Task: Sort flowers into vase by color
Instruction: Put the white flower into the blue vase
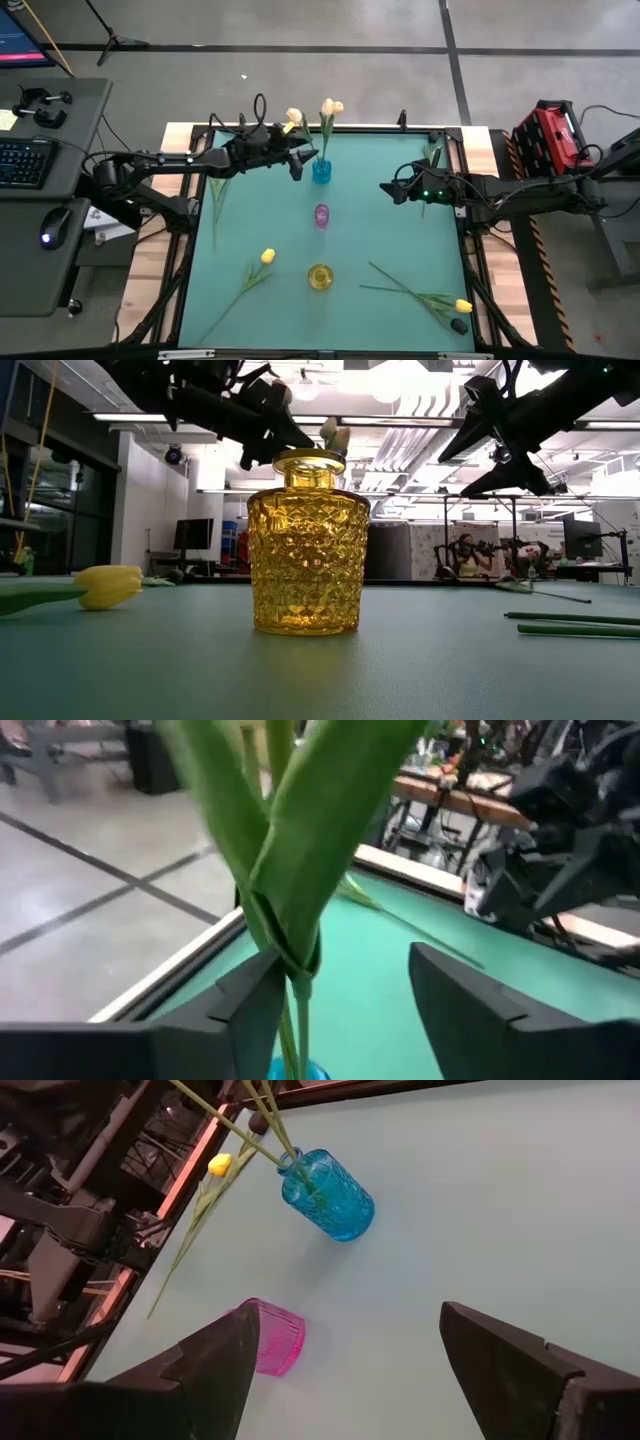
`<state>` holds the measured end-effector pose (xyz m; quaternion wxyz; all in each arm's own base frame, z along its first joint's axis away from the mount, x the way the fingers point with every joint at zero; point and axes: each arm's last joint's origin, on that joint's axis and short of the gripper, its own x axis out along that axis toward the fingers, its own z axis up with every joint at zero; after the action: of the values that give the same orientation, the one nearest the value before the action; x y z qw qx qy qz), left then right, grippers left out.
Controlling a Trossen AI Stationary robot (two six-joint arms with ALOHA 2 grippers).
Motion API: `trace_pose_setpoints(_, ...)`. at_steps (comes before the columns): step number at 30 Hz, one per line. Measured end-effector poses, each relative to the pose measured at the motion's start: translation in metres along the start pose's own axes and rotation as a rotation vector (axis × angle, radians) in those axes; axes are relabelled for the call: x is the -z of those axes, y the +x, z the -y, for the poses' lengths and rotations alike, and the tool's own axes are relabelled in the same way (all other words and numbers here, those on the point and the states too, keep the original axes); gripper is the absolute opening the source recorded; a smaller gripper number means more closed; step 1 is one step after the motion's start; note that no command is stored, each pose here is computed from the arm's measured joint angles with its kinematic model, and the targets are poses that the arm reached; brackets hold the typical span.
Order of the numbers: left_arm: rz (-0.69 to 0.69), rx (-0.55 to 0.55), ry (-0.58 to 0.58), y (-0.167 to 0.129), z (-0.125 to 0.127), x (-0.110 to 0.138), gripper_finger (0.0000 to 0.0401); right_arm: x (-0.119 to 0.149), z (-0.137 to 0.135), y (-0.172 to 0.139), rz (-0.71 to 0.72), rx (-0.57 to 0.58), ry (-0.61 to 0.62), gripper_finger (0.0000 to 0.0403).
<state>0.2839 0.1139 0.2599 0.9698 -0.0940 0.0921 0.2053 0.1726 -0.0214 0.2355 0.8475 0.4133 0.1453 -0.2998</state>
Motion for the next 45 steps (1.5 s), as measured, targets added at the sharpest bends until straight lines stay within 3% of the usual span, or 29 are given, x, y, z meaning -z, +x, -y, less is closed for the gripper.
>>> trace_pose_setpoints(10,-0.122,-0.058,0.064,-0.021,-0.003,-0.001,0.0268,0.0,0.0,0.0,-0.001,-0.001,0.0,0.0298)
trace_pose_setpoints(25,-0.282,-0.118,0.075,-0.032,-0.006,0.01,0.0271,0.0,0.0,0.0,-0.003,-0.003,0.0,0.0298)
trace_pose_setpoints(35,-0.211,-0.125,0.071,-0.074,-0.002,-0.013,0.0271,0.0,0.0,0.0,-0.003,-0.002,-0.009,0.0298)
trace_pose_setpoints(40,-0.105,-0.245,0.091,-0.097,-0.004,-0.029,0.0271,0.0,0.0,0.0,-0.003,-0.002,-0.026,0.0298)
trace_pose_setpoints(45,0.044,-0.441,0.121,-0.114,-0.007,-0.046,0.0268,0.0,0.0,0.0,-0.007,-0.005,-0.026,0.0298)
